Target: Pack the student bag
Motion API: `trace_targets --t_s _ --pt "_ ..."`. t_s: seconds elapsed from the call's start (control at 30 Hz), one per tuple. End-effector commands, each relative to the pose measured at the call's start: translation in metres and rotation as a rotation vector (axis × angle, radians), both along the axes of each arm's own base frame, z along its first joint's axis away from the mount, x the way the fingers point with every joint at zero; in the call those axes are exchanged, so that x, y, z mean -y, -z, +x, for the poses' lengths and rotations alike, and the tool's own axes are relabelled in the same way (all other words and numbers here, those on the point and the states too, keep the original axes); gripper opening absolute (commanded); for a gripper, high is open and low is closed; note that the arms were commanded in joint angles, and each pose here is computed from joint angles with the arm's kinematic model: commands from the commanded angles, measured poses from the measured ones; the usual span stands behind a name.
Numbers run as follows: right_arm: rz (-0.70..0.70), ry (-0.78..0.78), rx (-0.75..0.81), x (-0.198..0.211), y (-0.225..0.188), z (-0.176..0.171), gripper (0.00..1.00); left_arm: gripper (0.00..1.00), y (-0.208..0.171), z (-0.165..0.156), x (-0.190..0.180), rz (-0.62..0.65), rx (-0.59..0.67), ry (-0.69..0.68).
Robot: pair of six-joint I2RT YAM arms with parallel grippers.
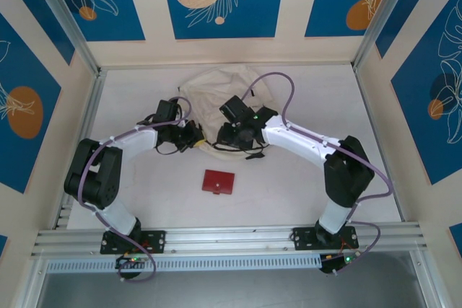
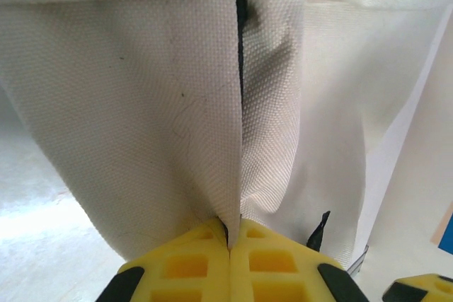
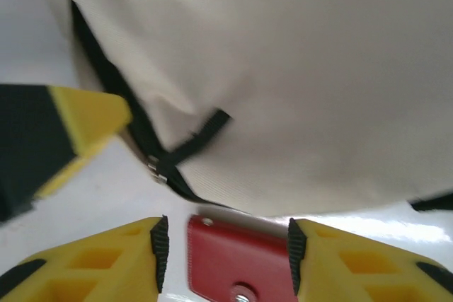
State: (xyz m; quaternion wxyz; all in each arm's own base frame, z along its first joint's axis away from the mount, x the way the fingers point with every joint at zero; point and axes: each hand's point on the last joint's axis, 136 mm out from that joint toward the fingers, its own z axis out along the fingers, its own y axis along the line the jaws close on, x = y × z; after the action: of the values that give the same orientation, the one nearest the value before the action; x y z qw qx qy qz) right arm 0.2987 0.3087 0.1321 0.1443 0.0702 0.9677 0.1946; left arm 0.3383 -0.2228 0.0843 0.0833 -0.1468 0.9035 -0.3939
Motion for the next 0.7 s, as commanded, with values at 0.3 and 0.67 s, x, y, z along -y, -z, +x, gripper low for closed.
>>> trace_targets --t_s 0.3,0.67 --pt "0.183 0.138 -0.135 -0.018 0.019 0.011 0.50 0.00 -0.027 0.001 0.035 -0.131 0.073 0.086" --pt "0.223 0.214 -0.184 -0.014 0.035 0.026 0.43 0.00 -0.031 0.000 0.041 -0.150 0.076 0.097"
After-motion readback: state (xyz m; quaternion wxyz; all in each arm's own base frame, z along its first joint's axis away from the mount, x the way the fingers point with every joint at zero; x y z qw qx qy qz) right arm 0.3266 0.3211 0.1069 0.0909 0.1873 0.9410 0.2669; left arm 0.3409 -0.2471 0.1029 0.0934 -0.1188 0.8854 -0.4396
